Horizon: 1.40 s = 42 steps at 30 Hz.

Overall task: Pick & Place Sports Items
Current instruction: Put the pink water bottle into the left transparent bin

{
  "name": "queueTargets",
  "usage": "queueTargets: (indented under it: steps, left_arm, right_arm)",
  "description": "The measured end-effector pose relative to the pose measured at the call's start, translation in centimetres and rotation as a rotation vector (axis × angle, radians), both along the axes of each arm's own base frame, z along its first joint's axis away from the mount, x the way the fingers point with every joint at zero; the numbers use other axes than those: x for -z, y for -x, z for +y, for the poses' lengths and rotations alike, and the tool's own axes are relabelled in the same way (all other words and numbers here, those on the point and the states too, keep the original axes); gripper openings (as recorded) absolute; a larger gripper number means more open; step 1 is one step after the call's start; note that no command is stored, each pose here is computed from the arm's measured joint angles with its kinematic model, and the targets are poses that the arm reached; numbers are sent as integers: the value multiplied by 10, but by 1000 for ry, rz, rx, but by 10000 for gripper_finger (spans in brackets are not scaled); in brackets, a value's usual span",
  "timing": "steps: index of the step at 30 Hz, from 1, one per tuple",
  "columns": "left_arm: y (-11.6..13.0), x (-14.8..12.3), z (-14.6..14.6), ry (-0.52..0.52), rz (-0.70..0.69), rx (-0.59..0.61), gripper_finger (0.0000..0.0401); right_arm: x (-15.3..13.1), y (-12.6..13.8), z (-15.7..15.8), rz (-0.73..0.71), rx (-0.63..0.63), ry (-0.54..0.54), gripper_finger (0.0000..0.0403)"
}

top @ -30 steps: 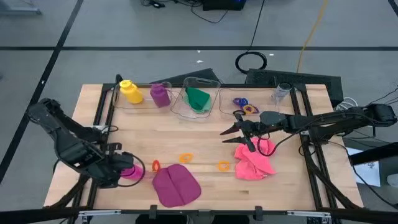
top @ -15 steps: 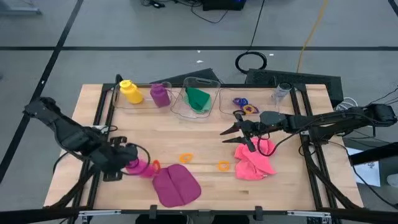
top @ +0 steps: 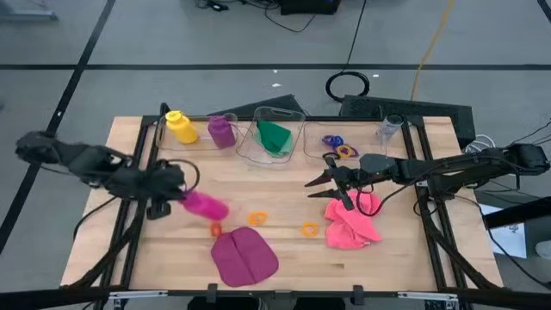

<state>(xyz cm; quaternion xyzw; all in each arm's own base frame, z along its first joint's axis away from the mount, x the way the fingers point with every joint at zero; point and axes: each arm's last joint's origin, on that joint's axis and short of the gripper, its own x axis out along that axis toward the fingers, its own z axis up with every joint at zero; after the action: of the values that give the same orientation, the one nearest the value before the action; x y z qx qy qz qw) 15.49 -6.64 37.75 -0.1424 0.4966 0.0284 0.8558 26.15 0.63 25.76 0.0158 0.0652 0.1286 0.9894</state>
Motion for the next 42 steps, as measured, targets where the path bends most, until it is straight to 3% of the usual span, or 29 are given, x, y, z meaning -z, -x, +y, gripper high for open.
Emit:
queueTargets:
  steps: [12,23,31,42]
  left_arm:
    - [5,-28,55,-145,-60,-107,47]
    - [5,-59,92,-313,46,-236,47]
    - [-8,-54,119,-362,130,-267,47]
    - [-7,-48,153,-346,203,-373,47]
  right_arm:
    - [0,0,0,-1,-1,4,144]
    - [0,0,0,-1,-1,4,144]
    - [0,0,0,-1,-1,4,144]
    - [0,0,0,-1,-1,4,144]
